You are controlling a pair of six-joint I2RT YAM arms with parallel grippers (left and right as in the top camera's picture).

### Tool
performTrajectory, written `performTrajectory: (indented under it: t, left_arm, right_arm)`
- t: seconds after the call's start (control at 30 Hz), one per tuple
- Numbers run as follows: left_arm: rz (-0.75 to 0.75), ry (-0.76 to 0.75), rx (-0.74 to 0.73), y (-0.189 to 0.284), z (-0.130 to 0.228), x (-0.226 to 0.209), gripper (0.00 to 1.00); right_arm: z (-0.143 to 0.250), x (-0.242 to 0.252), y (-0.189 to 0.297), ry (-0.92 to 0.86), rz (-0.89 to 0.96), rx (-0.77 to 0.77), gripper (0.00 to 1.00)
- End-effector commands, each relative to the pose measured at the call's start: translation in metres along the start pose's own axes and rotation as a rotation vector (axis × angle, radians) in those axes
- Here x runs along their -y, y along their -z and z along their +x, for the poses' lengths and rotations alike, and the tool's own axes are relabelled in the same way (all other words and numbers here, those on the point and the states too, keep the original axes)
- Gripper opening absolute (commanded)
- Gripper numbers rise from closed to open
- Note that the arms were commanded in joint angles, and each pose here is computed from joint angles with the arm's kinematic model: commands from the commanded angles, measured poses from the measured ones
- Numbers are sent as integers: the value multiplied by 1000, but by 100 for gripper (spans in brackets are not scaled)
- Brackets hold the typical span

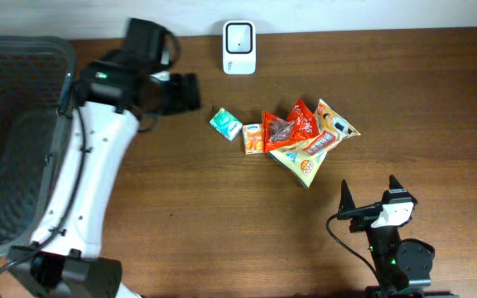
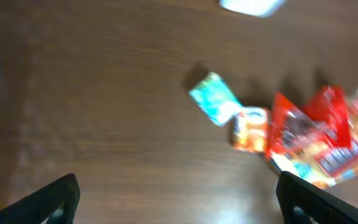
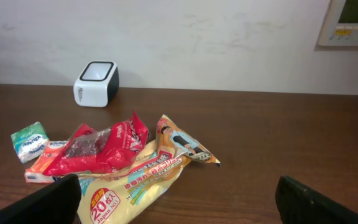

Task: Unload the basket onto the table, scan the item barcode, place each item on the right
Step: 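Place the orange pack on the table and raise the left arm, then reach the right gripper to the red bag and grasp it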

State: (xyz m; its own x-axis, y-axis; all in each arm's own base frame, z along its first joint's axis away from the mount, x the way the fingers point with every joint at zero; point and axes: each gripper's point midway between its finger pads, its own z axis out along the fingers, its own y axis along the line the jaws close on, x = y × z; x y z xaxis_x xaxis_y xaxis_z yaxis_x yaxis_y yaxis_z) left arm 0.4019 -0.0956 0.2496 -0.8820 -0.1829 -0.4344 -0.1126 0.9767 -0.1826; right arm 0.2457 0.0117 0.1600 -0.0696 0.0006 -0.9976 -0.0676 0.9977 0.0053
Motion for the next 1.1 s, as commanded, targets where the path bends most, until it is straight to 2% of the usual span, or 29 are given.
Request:
performTrajectory:
  t: [0.0, 0.03, 0.07, 0.13, 0.17, 0.2, 0.27, 0.33, 0.4, 0.43, 0.47, 0.5, 0.53, 0.57, 0.6, 0.63, 0.67, 0.7, 0.73, 0.87, 0.9, 0.93, 1.07]
  left_arm:
    - [2, 84, -38, -2, 2, -19, 99]
    - [1, 84, -40, -2, 2, -19, 99]
    - [1, 84, -40, -2, 2, -19, 99]
    - [1, 83, -40, -2, 2, -19, 99]
    - [1, 83, -40, -2, 2, -19, 99]
    - [1, 83, -40, -2, 2, -19, 99]
    - [1, 83, -40, -2, 2, -19, 99]
    - [1, 83, -40, -2, 2, -19, 99]
    - [1, 83, -40, -2, 2, -19, 99]
    - [1, 83, -40, -2, 2, -19, 99]
    - [1, 83, -41, -2, 2, -19, 99]
    - [1, 83, -40, -2, 2, -19, 99]
    - [1, 83, -40, -2, 2, -19, 99]
    - [1, 83, -40, -2, 2, -19, 99]
    - [1, 83, -40, -2, 2, -19, 99]
    - [1, 83, -40, -2, 2, -19, 99]
    - [1, 83, -40, -2, 2, -19, 99]
    - [1, 83, -40, -2, 2, -19, 99]
    - [1, 83, -40, -2, 2, -19, 99]
    - [1, 83, -40, -2, 2, -19, 99]
    - [1, 83, -40, -2, 2, -19, 99]
    - [1, 83, -40, -2, 2, -19, 99]
    - [1, 83, -40, -2, 2, -19, 99]
  right_arm:
    - [-16, -44, 6, -75, -256, 65, 98]
    - [-19, -74, 17, -128, -446, 57, 98]
    - [-17, -115, 44, -172, -735, 9, 98]
    - [-26, -120, 50, -178, -774, 38, 98]
    - [-46, -120, 54, -173, -790, 120, 98]
    - [-95, -115, 66, -108, -766, 332, 98]
    - [-131, -99, 62, -114, -647, 365, 98]
    - [-155, -91, 45, -90, -574, 260, 98]
    - [-175, -90, 0, -167, -555, -33, 98]
    - [-179, -98, -12, -213, -611, -159, 98]
    - [-181, -119, -28, -298, -775, -317, 98]
    - [-177, -133, -29, -368, -898, -400, 98]
    - [-173, -149, -49, -455, -1087, -445, 98]
    - [-169, -152, -71, -552, -1091, -490, 99]
    - [-147, -154, -118, -676, -918, -562, 99]
    - [-136, -154, -134, -693, -813, -586, 99]
    - [-107, -145, -159, -708, -540, -655, 100]
    - [-77, -118, -175, -686, -193, -706, 99]
    - [-59, -102, -184, -692, 41, -732, 99]
    - [27, -109, -211, -876, 226, -891, 100]
    - [39, -111, -216, -874, 230, -903, 93]
    - [59, -113, -221, -870, 240, -931, 81]
    - [101, -119, -219, -901, 295, -1019, 77]
